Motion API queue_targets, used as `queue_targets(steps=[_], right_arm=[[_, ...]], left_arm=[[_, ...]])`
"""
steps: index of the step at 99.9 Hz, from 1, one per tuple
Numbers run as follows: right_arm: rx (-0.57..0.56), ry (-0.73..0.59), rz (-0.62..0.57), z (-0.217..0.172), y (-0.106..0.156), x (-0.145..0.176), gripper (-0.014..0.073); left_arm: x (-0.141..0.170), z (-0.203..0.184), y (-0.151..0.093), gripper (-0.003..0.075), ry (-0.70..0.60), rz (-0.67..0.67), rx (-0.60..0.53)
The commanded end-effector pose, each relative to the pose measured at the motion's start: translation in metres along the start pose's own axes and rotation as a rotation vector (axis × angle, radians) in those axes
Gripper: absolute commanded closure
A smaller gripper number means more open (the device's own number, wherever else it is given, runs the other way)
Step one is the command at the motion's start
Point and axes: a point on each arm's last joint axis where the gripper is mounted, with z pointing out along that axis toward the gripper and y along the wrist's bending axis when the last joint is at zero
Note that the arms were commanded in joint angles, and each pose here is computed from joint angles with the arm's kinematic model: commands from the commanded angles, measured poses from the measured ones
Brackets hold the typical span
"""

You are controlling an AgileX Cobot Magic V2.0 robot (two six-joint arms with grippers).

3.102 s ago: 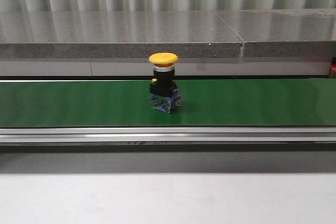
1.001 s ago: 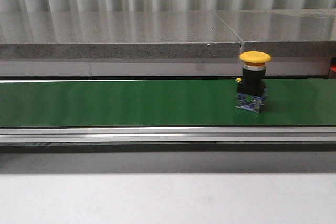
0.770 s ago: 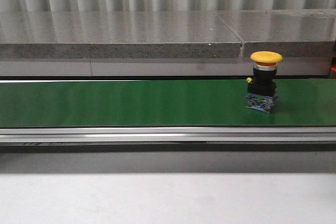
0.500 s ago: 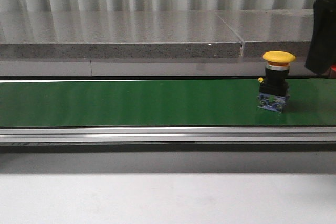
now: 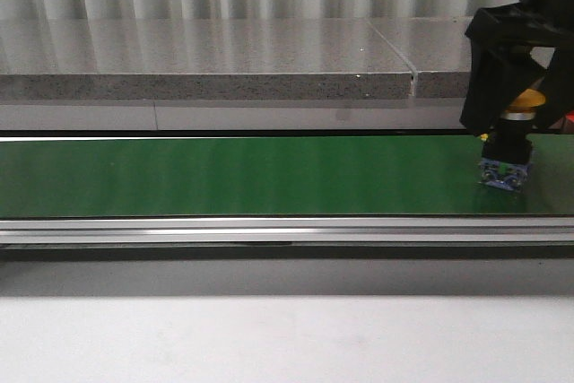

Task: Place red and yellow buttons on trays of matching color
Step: 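Lower the right gripper onto the yellow button on the belt and grasp it, then carry the yellow button into the yellow tray and release it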

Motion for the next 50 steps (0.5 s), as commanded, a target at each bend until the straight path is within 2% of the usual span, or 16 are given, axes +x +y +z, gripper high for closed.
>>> queue_targets(steps=[1, 13, 23, 36, 50], right_arm=[[0.003, -0.08, -0.008, -0.011, 0.002, -0.009, 0.0171], [-0.003, -0.059, -0.007, -0.01, 0.002, -0.008, 0.04], [-0.01, -0.043, 0.01, -0.011, 0.003, -0.006, 0.0516], [-0.007, -0.047, 0.028, -0.02, 0.001, -0.005, 0.0536], [0.036, -0.075, 0.088, -0.041, -0.012, -0.001, 0.0536]], left_arm=[[-0.014, -0.004, -0.001, 0.074, -0.097, -0.008, 0.011], [-0.014, -0.004, -0.001, 0.074, -0.097, -0.008, 0.011], [-0.014, -0.004, -0.001, 0.074, -0.097, -0.008, 0.011], [-0.014, -0.004, -0.001, 0.074, -0.097, -0.008, 0.011], [-0.014, -0.004, -0.001, 0.074, -0.097, -0.008, 0.011]])
